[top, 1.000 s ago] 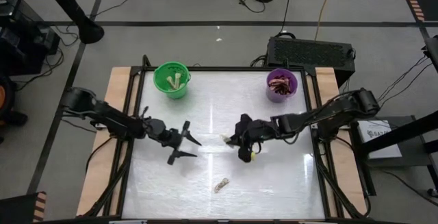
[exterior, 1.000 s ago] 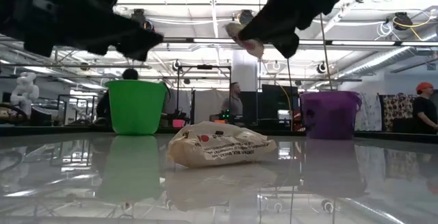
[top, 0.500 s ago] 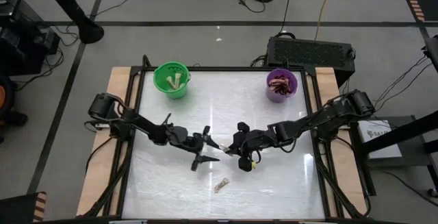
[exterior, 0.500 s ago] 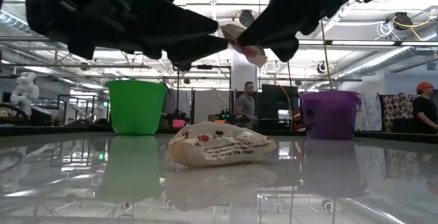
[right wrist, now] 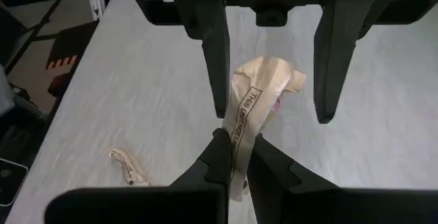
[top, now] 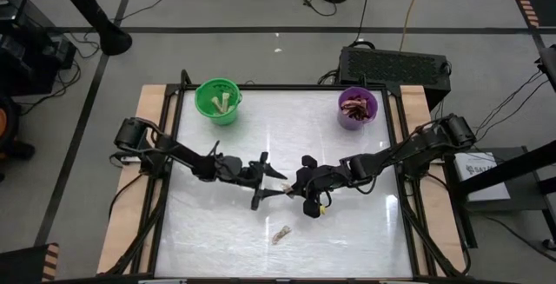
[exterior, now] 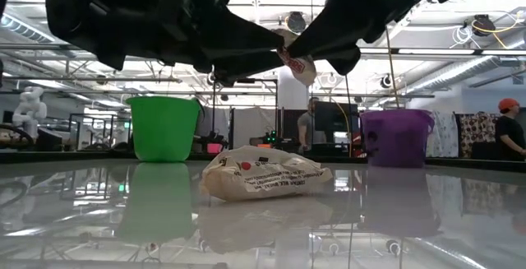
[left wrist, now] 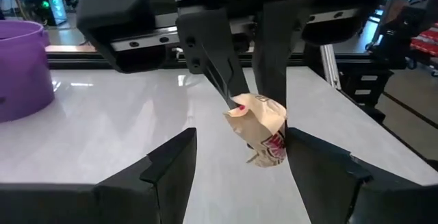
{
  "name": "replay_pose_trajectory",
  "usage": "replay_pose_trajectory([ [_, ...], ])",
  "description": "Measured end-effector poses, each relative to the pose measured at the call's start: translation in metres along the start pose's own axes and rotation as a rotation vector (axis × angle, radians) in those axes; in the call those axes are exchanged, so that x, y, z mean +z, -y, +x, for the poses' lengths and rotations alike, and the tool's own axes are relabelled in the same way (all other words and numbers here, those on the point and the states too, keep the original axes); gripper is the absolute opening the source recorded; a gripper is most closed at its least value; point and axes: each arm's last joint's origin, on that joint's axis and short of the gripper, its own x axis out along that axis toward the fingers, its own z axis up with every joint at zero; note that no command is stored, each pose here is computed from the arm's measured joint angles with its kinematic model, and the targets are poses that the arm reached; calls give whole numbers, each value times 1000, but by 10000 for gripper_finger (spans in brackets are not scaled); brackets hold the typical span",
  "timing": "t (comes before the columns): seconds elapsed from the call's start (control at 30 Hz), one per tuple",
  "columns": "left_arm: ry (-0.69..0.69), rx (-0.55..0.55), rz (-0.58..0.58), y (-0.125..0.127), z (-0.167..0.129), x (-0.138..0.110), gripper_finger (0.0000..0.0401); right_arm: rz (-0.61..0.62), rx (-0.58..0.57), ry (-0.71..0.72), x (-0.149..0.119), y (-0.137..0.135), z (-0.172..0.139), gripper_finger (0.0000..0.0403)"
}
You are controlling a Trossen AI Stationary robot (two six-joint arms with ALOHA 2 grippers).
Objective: Sort candy by brand, put in halloween buckets
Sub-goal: Put the white chocolate bar into the green bucket
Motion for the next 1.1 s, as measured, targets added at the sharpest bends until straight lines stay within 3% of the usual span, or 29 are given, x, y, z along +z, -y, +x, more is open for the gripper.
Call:
replay_pose_trajectory([
  [0.13,21,-51,-1,0,0,2,228,0,2,0,0,0,0,27],
  [0.7,72,-58,0,1,2,10,223,0,2,-1,0,0,0,27],
  [0.87,68,-58,2,1,6,14,182,-4,2,-1,0,0,0,27],
  [1.1,19,-56,1,1,8,11,86,-26,4,-2,0,0,0,27],
])
